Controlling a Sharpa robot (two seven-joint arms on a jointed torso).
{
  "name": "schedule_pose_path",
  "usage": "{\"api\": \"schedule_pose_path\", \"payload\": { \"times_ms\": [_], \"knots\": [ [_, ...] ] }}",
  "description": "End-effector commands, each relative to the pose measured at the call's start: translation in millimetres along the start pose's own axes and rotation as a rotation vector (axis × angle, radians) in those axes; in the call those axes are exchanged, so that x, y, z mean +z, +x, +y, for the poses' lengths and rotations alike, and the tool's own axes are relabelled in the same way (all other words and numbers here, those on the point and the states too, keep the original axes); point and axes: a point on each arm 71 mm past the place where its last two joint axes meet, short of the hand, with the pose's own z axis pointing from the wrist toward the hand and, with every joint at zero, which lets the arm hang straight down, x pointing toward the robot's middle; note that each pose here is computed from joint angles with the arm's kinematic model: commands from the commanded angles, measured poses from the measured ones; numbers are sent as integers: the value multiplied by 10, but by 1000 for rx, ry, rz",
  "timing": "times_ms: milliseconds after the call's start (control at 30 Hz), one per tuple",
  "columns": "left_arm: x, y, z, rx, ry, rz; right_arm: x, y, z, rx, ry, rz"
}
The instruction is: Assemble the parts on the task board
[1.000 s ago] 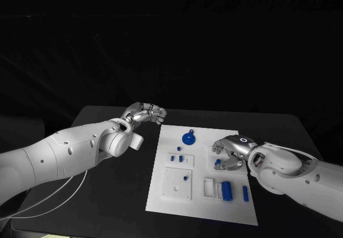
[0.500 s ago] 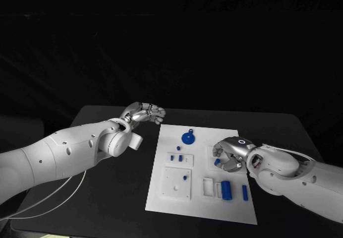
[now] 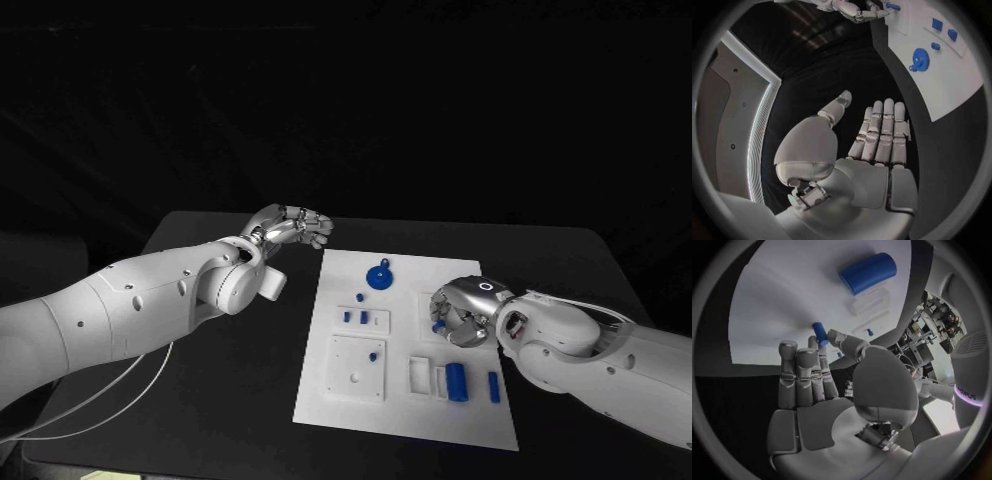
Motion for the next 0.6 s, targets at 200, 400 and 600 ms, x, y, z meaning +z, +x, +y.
{"api": "schedule_pose_path", "payload": {
  "times_ms": [200,400,600],
  "knots": [
    [1,14,-10,-10,7,12,17,50,15,-32,2,28],
    [1,18,-11,-10,6,12,25,76,3,-36,8,32],
    [1,19,-11,-11,7,13,27,78,12,-39,7,27]
  ]
}}
